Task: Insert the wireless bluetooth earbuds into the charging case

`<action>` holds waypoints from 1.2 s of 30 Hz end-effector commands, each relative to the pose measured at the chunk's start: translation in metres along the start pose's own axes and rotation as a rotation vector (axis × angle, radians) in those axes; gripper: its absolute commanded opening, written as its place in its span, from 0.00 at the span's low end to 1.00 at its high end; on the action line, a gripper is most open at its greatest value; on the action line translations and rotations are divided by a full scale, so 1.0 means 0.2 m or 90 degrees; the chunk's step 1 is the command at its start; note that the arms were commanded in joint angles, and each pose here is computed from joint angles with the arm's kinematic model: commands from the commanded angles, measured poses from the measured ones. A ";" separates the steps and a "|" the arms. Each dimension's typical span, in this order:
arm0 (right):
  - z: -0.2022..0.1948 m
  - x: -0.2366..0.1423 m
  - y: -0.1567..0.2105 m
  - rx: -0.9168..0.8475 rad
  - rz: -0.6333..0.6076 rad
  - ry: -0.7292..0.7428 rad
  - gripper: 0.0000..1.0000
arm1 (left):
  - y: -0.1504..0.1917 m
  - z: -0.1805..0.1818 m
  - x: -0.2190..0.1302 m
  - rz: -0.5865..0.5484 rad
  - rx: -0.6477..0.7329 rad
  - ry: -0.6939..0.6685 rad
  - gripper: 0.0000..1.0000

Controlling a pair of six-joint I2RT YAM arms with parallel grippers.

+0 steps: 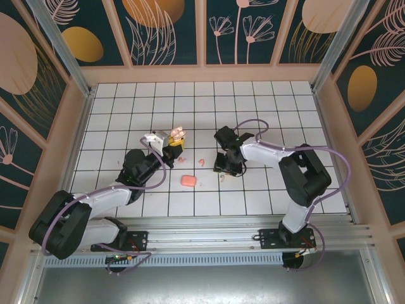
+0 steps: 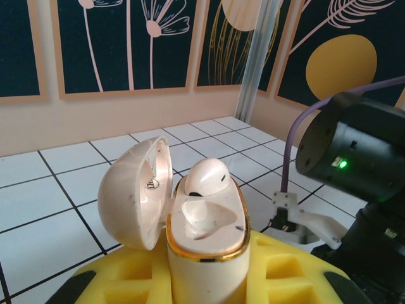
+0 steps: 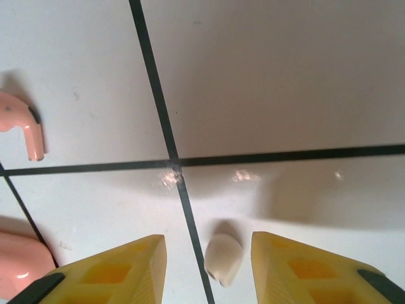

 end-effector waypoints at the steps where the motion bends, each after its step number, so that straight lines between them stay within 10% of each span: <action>1: -0.02 -0.10 0.03 0.012 0.000 0.025 0.40 | -0.10 -0.03 0.01 -0.040 0.025 0.012 0.04; 36: -0.01 0.12 0.07 0.001 0.054 0.016 0.27 | -0.10 -0.03 0.00 -0.041 0.026 0.010 0.04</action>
Point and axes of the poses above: each hand's point on the last joint's axis, 136 mm out from that joint toward the fingers, its own x axis out along the fingers, its own z axis along the line the jaws close on, y = z × x, the point moved 5 cm from there along -x, back along the fingers, and after that the axes turned 14 degrees about -x, right-handed, at the moved point
